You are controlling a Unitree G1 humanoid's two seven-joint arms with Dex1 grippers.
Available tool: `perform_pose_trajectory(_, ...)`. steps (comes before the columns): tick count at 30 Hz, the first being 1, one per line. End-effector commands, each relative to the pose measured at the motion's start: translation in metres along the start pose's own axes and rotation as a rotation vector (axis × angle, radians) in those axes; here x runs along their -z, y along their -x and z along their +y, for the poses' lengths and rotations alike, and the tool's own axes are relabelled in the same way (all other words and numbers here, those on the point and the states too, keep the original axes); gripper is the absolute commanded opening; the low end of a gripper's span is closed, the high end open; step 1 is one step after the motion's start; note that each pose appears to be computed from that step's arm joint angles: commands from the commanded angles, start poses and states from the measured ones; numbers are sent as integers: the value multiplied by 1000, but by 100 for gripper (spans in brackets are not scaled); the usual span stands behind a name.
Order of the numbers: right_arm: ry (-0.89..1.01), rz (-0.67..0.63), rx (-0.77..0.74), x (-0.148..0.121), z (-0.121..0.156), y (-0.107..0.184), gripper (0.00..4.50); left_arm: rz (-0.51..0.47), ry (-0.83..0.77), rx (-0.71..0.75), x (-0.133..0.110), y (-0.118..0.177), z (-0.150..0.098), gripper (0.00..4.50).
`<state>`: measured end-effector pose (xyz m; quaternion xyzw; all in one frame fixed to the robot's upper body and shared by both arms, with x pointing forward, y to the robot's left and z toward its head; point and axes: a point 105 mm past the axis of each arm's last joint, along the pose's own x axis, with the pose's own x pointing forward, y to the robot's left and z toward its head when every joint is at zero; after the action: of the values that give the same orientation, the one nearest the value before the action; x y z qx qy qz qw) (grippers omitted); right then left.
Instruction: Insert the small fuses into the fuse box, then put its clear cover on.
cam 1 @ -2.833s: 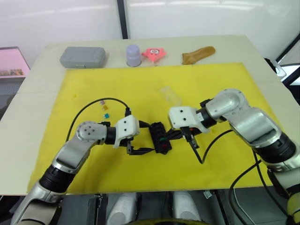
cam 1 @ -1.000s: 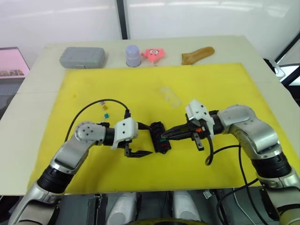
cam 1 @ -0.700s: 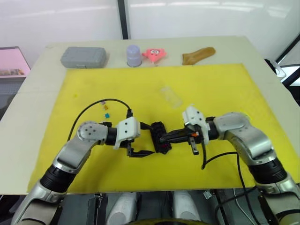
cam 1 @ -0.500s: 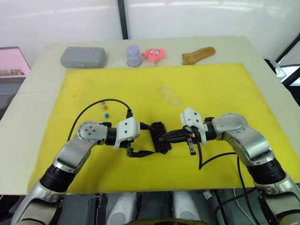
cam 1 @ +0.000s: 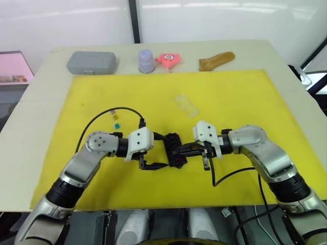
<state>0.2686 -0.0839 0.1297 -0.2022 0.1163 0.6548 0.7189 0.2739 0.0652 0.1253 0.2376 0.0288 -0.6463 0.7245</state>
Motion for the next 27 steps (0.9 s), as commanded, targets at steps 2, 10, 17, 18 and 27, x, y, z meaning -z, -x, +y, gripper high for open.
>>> perform_pose_trajectory(2,-13,58,-16,14,7,4,3,-12,-33,-8,-9,4,6,450)
perform_pose_trajectory(10,-26,82,8,17,11,12,3,-13,-39,-4,-7,5,7,450)
perform_pose_trajectory(17,-27,68,45,15,5,12,3,-18,-42,5,-4,3,6,450)
perform_pose_trajectory(18,-34,53,51,12,4,12,3,-17,-43,4,-4,3,7,450)
perform_pose_trajectory(27,-120,-160,125,-35,2,43,3,-140,123,-83,-21,34,13,450)
